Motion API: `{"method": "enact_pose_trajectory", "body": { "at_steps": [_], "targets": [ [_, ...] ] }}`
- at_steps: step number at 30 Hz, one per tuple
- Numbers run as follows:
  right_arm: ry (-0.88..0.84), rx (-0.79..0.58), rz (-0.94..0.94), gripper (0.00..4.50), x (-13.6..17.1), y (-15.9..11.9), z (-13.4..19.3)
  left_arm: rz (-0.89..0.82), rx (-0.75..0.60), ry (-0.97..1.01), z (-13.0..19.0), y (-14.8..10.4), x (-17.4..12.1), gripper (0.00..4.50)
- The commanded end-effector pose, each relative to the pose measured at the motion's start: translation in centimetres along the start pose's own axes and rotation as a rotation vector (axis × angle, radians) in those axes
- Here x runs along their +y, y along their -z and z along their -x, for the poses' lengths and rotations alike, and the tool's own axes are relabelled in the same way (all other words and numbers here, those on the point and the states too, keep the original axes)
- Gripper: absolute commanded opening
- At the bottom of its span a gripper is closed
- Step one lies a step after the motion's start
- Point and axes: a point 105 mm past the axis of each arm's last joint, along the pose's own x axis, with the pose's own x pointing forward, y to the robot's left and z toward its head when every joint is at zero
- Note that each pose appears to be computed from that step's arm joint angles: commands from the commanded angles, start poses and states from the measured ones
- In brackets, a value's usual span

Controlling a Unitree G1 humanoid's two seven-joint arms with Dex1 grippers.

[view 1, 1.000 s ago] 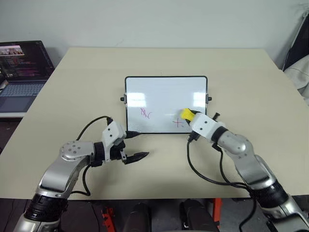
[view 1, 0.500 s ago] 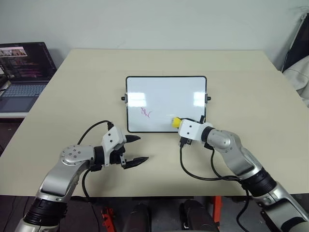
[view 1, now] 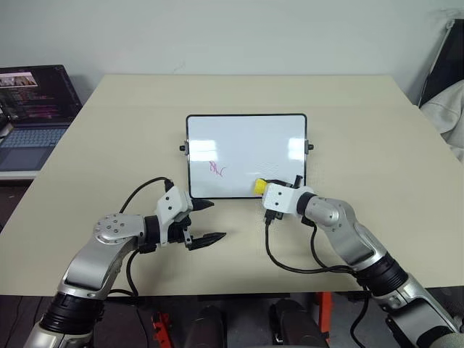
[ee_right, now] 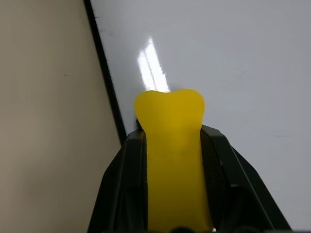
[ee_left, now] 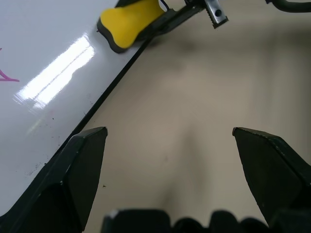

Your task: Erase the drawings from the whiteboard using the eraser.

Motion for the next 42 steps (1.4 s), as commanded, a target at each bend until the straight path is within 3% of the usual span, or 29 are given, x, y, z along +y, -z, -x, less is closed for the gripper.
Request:
{"method": "enact_pose_trajectory", "body": {
  "at_steps": [1, 8, 12, 15, 19, 24, 26, 30, 33, 42],
  "targets": [
    [0.072, 0.116, 0.003, 1.12, -2.4, 2.9, 1.0, -0.032, -0.029, 0.004, -0.1, -1.1, -0.3, 4.50],
    [-0.182, 0.109, 0.029, 1.12, 1.6, 2.6, 1.8, -0.031, -0.032, 0.005, -0.2, -1.3, -0.3, 4.50],
    [0.036, 0.162, 0.039, 1.12, -2.4, 3.7, 1.6, -0.032, -0.033, 0.007, -0.2, -1.4, -0.3, 4.50],
    [0.095, 0.179, 0.034, 1.12, -3.9, 4.1, 1.8, -0.031, -0.032, 0.007, -0.2, -1.4, -0.3, 4.50],
    [-0.020, 0.200, 0.037, 1.12, -2.2, 5.0, 2.4, -0.029, -0.033, 0.009, -0.2, -1.5, -0.4, 4.50],
    [-0.214, 0.137, 0.067, 1.12, 1.4, 3.4, 2.6, -0.028, -0.034, 0.010, -0.3, -1.5, -0.4, 4.50],
    [-0.186, 0.120, 0.069, 1.12, 1.2, 2.8, 2.2, -0.027, -0.032, 0.008, -0.3, -1.4, -0.3, 4.50],
    [0.046, 0.110, 0.068, 1.12, -2.6, 2.1, 1.2, -0.025, -0.027, 0.002, -0.2, -1.2, -0.2, 4.50],
    [0.098, 0.085, 0.060, 1.12, -3.4, 1.5, 0.9, -0.023, -0.027, 0.001, -0.2, -1.2, -0.2, 4.50],
    [-0.136, 0.038, 0.060, 1.12, 1.4, 0.9, 0.8, -0.018, -0.027, -0.004, -0.2, -1.1, -0.1, 4.50]
  ]
}}
